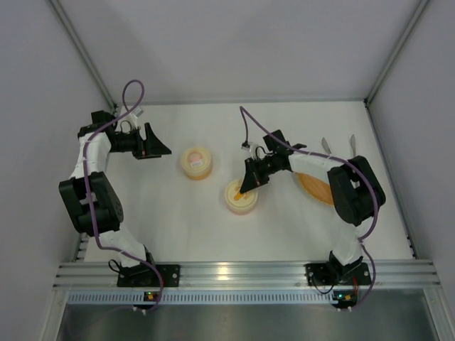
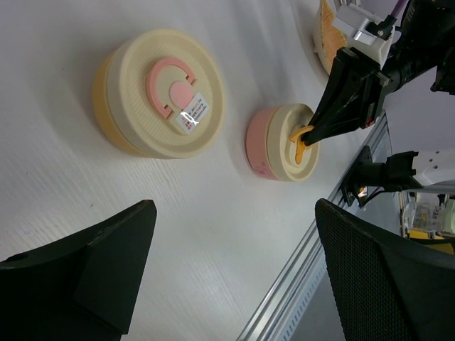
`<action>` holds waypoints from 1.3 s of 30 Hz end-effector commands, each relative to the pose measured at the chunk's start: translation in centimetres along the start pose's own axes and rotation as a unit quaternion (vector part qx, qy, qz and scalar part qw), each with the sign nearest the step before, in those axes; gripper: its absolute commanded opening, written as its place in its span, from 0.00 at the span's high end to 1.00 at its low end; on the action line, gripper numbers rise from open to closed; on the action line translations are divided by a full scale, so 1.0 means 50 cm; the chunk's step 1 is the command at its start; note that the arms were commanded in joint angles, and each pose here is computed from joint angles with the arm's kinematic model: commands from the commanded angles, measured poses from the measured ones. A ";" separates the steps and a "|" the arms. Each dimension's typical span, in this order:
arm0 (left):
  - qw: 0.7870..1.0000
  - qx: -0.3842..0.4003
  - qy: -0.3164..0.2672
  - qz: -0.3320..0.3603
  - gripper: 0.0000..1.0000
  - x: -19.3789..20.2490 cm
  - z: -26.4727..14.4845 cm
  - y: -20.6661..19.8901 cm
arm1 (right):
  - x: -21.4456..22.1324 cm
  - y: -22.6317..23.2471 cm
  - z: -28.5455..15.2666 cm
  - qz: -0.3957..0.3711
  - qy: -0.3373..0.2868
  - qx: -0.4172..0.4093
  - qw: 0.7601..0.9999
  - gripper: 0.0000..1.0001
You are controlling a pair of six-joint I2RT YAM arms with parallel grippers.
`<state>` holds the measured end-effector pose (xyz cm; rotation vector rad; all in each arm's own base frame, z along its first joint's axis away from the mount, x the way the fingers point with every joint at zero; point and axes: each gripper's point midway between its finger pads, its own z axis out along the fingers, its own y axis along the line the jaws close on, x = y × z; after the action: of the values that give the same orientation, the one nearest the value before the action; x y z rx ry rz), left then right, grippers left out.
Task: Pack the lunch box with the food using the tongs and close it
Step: Close the box lid on the packing box.
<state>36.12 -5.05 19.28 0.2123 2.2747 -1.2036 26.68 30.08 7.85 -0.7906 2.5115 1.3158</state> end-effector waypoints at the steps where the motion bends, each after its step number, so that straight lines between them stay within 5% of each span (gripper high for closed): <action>1: 0.999 0.001 -0.015 0.043 0.02 -0.022 -0.018 -0.027 | 0.024 -0.112 0.037 -0.009 0.009 0.087 0.996 1.00; 5: 0.999 0.002 -0.015 0.043 0.02 -0.023 -0.018 -0.027 | 0.022 -0.113 0.037 -0.012 0.016 0.084 0.996 0.90; 14: 0.999 0.008 -0.013 0.050 0.02 -0.024 -0.022 -0.037 | -0.013 -0.085 0.020 -0.041 0.016 0.074 0.996 0.84; 16: 0.999 0.007 -0.012 0.051 0.02 -0.024 -0.023 -0.038 | -0.025 -0.078 0.012 -0.042 0.014 0.077 0.996 0.66; 21: 0.998 0.007 -0.014 0.056 0.02 -0.030 -0.025 -0.041 | -0.041 -0.079 0.000 -0.068 0.013 0.090 0.994 0.46; 33: 0.998 0.010 -0.012 0.064 0.02 -0.035 -0.026 -0.041 | -0.075 -0.070 -0.024 -0.103 0.002 0.108 0.989 0.41; 35: 0.998 0.015 -0.011 0.062 0.02 -0.034 -0.025 -0.043 | -0.072 -0.059 -0.021 -0.093 0.003 0.085 0.992 0.28; 36: 0.998 0.017 -0.011 0.061 0.02 -0.033 -0.024 -0.042 | -0.069 -0.062 -0.019 -0.080 0.002 0.072 0.994 0.10; 39: 0.998 0.018 -0.010 0.062 0.02 -0.033 -0.024 -0.041 | -0.063 -0.062 -0.009 -0.060 0.007 0.040 0.997 0.03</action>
<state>36.03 -4.97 20.47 0.2844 2.2539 -1.1799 30.51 31.37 10.91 -0.9672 2.3381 1.2295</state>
